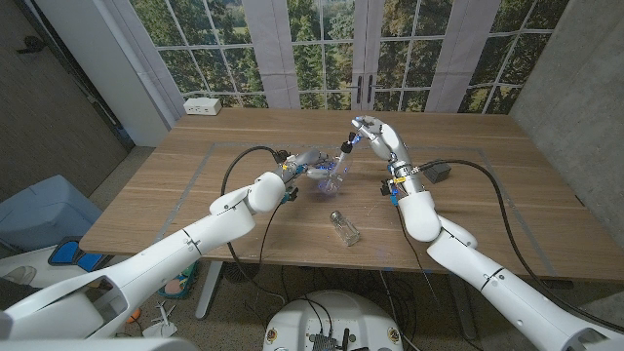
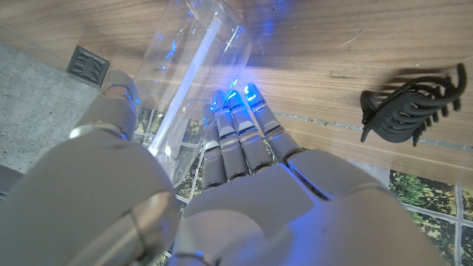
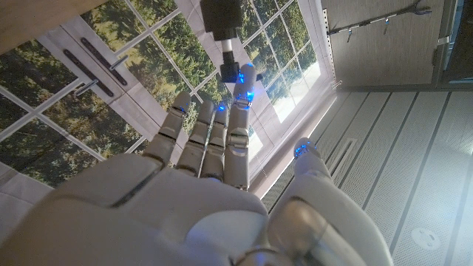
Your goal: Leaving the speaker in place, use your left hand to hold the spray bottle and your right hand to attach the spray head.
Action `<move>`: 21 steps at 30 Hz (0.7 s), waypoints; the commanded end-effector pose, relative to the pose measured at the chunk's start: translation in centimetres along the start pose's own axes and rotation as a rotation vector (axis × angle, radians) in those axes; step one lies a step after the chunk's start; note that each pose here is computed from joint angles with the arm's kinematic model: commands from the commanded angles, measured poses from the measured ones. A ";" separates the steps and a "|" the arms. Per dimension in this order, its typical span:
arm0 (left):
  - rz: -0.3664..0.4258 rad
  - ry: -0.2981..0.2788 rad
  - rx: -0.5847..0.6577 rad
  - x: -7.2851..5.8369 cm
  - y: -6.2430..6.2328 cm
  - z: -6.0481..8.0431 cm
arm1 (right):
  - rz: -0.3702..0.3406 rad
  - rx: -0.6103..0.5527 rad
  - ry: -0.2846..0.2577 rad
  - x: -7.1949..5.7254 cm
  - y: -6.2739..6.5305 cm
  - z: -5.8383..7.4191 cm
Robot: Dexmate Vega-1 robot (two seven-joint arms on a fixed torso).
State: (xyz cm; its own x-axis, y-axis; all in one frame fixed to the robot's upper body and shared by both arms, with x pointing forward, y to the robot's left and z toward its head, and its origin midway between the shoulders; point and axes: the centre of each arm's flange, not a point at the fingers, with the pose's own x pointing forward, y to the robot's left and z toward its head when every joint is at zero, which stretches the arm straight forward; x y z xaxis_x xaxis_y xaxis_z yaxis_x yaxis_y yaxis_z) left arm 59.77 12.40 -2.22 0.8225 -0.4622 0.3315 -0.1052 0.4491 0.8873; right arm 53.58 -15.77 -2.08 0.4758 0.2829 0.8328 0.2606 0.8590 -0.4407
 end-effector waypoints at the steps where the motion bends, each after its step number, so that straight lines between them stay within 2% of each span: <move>1: -0.003 0.007 0.001 -0.1 0.1 -0.4 | 0.048 -0.006 -0.013 0.9 0.7 0.5; 21: -0.003 0.006 0.004 0.1 0.2 -0.3 | 0.081 -0.042 0.049 1.9 0.9 -0.4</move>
State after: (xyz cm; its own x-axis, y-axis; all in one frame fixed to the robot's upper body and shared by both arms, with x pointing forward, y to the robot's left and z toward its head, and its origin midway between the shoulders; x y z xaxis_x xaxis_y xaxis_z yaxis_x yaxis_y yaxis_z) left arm 59.98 12.74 -2.17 0.8256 -0.4591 0.3281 -0.1052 0.4460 0.8888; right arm 54.53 -14.60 -1.24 0.5093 0.3340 0.7931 0.2477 0.8257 -0.5068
